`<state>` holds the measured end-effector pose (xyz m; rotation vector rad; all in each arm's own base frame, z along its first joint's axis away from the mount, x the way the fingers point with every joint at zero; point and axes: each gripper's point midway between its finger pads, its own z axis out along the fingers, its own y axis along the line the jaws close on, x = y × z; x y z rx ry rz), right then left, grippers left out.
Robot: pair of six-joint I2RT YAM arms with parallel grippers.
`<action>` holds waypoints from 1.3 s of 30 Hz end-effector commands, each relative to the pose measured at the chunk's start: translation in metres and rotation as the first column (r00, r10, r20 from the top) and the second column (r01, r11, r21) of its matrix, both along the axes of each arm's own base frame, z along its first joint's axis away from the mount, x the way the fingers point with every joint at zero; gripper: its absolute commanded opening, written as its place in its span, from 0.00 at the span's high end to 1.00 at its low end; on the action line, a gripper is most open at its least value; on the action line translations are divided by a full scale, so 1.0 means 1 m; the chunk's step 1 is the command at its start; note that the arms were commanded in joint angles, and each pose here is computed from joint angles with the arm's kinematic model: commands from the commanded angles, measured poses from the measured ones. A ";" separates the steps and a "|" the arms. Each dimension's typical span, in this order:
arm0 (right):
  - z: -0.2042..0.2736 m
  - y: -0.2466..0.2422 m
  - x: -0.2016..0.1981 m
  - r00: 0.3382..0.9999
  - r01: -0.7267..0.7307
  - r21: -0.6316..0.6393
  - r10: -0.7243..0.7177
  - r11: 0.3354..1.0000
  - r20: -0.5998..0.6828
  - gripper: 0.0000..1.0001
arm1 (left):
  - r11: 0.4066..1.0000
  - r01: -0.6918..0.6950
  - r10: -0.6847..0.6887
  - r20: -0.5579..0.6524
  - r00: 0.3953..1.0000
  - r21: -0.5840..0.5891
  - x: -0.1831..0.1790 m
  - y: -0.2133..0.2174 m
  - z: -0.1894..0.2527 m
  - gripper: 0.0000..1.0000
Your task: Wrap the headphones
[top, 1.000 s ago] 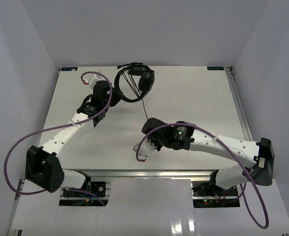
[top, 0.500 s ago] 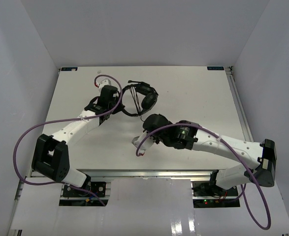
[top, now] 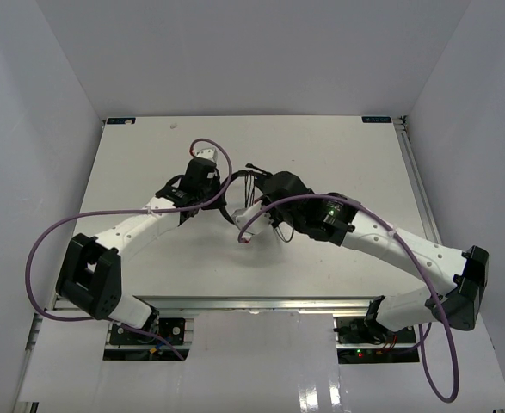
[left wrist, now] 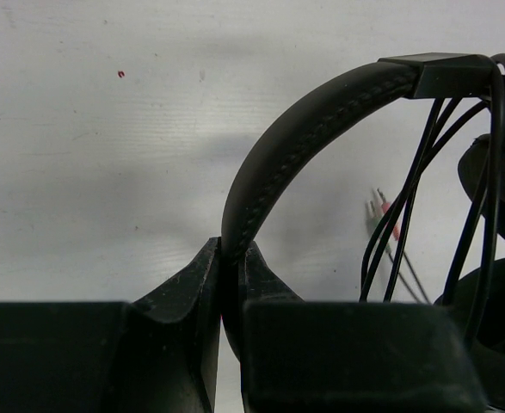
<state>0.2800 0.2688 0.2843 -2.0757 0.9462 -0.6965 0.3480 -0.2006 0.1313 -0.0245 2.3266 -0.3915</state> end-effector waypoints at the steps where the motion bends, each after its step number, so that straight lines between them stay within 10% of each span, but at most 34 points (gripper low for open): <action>1: 0.034 0.004 0.008 1.000 0.016 0.179 -0.017 0.984 0.003 0.90 | 0.993 0.120 -0.120 0.062 0.991 0.006 -0.008 -0.010 0.019 1.00; 39: 0.049 0.012 0.068 0.933 0.137 0.587 0.095 0.798 -0.347 0.86 | 0.839 0.538 -0.528 0.119 0.841 -0.080 -0.085 -0.059 0.056 1.00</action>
